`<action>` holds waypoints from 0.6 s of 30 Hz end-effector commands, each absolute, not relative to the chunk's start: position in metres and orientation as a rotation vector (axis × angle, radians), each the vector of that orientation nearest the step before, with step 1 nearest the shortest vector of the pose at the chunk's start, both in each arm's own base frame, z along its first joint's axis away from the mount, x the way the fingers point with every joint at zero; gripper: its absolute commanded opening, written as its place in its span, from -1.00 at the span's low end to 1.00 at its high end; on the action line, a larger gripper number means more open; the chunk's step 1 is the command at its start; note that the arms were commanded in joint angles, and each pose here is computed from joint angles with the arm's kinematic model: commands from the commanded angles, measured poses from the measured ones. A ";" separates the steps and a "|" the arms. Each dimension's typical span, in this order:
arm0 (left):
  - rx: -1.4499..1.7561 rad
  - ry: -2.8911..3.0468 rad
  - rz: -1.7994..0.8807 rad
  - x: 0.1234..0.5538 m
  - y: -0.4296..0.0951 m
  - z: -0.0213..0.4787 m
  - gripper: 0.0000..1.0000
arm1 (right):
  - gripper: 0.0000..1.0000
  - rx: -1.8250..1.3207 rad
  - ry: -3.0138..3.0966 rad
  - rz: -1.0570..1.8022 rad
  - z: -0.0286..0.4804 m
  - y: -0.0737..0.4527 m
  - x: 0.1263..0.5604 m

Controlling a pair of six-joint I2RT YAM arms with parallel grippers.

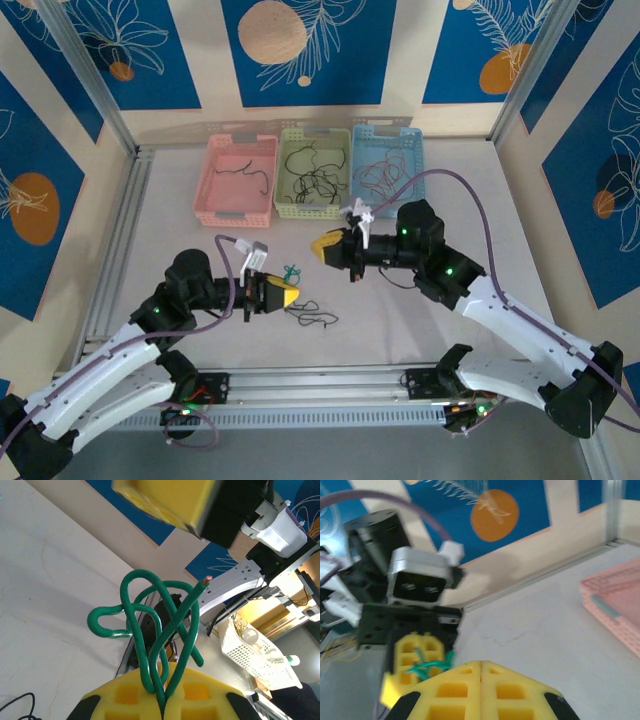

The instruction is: Untangle the cables

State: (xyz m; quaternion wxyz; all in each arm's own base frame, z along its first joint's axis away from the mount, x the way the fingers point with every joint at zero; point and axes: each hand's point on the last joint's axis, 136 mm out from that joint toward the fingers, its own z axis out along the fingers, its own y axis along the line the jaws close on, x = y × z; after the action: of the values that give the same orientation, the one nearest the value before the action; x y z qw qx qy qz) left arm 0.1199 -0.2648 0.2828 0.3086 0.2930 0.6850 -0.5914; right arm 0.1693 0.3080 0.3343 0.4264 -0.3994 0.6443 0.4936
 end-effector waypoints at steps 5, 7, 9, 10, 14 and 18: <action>0.804 1.799 -1.567 0.116 -0.264 0.288 -1.00 | -0.16 -1.302 1.448 1.028 0.317 0.317 0.136; 0.802 1.807 -1.566 0.117 -0.264 0.286 -1.00 | -0.14 -1.315 1.419 0.991 0.317 0.318 0.139; 0.803 1.812 -1.568 0.116 -0.265 0.285 -1.00 | -0.14 -1.315 1.406 0.967 0.317 0.320 0.142; 0.805 1.815 -1.568 0.116 -0.265 0.285 -1.00 | -0.14 -1.315 1.400 0.953 0.318 0.321 0.145; 0.809 1.825 -1.566 0.116 -0.265 0.285 -1.00 | -0.15 -1.343 1.394 0.899 0.316 0.326 0.150; 0.808 1.825 -1.561 0.117 -0.265 0.285 -1.00 | -0.24 -1.381 1.373 0.895 0.316 0.330 0.146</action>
State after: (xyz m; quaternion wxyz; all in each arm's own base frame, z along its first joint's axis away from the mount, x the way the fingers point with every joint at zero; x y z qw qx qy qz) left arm 0.1201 -0.2650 0.2722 0.2910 0.2891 0.7009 -0.5835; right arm 0.1474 0.3281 0.3051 0.4632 -0.5496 0.5815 0.3811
